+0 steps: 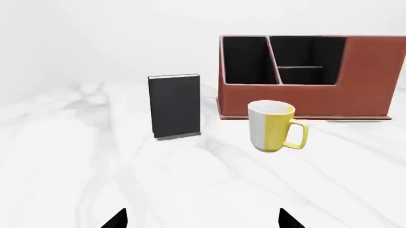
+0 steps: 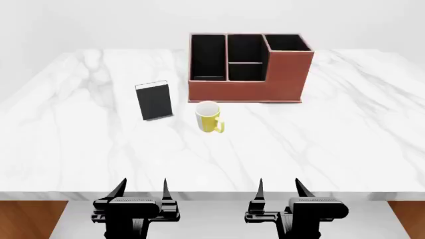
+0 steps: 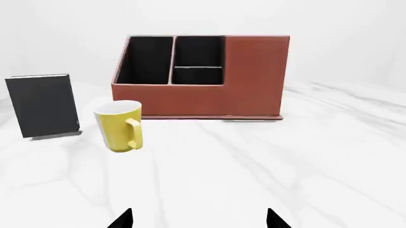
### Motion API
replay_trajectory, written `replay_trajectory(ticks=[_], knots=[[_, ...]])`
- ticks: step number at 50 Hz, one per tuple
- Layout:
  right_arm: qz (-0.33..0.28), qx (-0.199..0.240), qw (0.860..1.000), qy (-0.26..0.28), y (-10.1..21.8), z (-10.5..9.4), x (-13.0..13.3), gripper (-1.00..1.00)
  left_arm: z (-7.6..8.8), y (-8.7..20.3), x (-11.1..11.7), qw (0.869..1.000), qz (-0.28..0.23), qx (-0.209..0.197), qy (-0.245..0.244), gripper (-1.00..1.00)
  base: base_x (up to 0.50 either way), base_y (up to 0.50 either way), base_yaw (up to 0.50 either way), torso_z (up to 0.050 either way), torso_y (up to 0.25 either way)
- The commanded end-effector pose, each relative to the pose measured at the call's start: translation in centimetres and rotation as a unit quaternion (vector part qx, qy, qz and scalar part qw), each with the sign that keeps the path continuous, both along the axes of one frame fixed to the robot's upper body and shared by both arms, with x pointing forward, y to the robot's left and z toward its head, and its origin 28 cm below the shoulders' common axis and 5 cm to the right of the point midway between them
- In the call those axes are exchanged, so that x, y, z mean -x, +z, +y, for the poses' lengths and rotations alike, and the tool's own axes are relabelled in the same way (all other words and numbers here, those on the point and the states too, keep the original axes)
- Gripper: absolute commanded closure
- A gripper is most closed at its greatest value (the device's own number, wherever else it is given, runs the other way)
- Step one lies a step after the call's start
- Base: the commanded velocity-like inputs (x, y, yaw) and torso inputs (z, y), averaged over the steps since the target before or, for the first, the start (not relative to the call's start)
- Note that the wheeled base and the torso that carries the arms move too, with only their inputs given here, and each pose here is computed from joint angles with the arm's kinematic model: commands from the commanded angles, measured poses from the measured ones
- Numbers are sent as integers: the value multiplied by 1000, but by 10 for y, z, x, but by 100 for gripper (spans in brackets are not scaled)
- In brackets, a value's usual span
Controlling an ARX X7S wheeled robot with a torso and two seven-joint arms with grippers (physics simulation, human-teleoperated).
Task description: Pick up the yellow and white mug and place it to the right of the caddy.
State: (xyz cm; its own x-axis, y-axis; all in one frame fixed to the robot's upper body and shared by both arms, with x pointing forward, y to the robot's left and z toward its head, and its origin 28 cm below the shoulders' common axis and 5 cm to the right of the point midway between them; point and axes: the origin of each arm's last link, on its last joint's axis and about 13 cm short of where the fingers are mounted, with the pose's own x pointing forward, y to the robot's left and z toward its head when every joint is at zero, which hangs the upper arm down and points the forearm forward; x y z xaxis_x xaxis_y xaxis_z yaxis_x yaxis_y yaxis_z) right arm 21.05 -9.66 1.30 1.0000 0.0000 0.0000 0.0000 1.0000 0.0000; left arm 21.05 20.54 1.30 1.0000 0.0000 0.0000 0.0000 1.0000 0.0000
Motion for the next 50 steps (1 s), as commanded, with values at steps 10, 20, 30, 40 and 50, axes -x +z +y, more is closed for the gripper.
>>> replay_trajectory(ticks=[10, 20, 30, 40, 50], knots=[[15, 54, 998, -4, 34, -10, -18, -100, 1, 38, -3, 999, -27, -16, 28, -100, 0, 0, 0, 0, 0], [-35, 58, 998, 0, 79, -16, -23, -100, 1, 83, -3, 997, -58, -42, 26, -100, 0, 0, 0, 0, 0], [-47, 64, 997, -2, 85, -19, -21, -100, 0, 92, -1, 996, -67, -51, 25, -100, 225, -187, 0, 0, 0], [-48, 65, 997, -4, 84, -19, -21, -100, 0, 92, 2, 996, -65, -52, 25, -100, 430, -260, 0, 0, 0], [-50, 60, 997, -2, 84, -19, -20, -100, -1, 93, 2, 996, -65, -54, 27, -100, 493, -173, 0, 0, 0]])
